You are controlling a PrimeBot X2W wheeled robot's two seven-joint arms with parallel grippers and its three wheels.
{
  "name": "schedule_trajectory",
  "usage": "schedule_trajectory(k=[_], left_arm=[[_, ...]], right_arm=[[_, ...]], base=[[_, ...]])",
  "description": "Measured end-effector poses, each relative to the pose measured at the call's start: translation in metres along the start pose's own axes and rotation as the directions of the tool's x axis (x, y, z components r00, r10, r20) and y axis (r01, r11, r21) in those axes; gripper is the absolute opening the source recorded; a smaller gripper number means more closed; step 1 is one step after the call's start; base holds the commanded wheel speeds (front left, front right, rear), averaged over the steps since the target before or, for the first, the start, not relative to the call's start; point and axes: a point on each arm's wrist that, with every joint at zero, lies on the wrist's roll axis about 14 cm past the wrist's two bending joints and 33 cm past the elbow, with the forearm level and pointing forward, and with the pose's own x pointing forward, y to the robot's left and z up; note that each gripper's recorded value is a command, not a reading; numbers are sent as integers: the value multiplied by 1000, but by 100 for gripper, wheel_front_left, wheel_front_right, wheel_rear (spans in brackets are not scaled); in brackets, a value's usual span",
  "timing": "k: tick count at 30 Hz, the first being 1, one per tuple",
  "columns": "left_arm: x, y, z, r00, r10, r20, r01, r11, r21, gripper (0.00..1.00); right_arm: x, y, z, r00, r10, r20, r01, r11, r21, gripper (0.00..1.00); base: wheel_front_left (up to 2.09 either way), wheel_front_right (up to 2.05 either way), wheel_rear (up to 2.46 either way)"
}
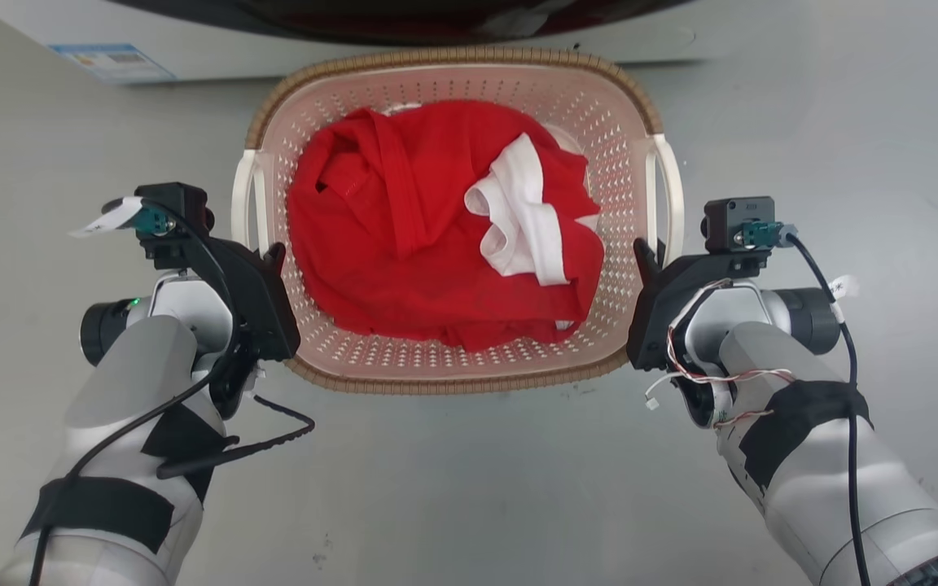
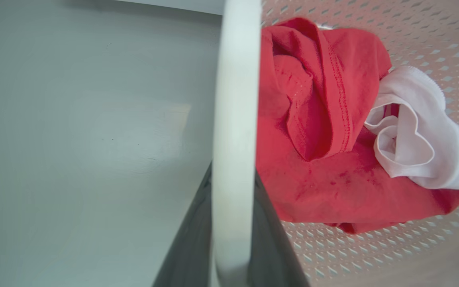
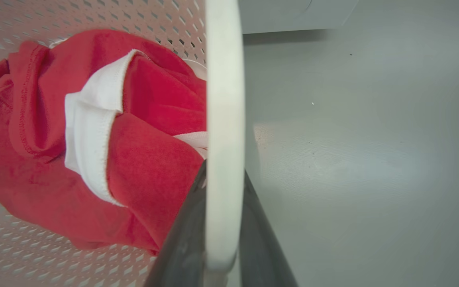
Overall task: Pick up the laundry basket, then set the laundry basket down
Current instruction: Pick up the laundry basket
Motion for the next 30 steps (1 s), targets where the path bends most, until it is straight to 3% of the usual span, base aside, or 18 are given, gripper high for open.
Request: schedule_trajectory(k=[6, 30], left_arm=[[-24, -9, 3, 1000, -1, 4, 1, 1000, -10, 0], [-116, -36, -41, 999, -28, -46, 24, 995, -93, 0]], right_arm=[[-24, 4, 5, 1000, 5, -2, -5, 1000, 10, 0], [-120, 15, -30, 993, 24, -112, -13, 996, 93, 0]], base=[[0, 0, 0], [0, 0, 0]])
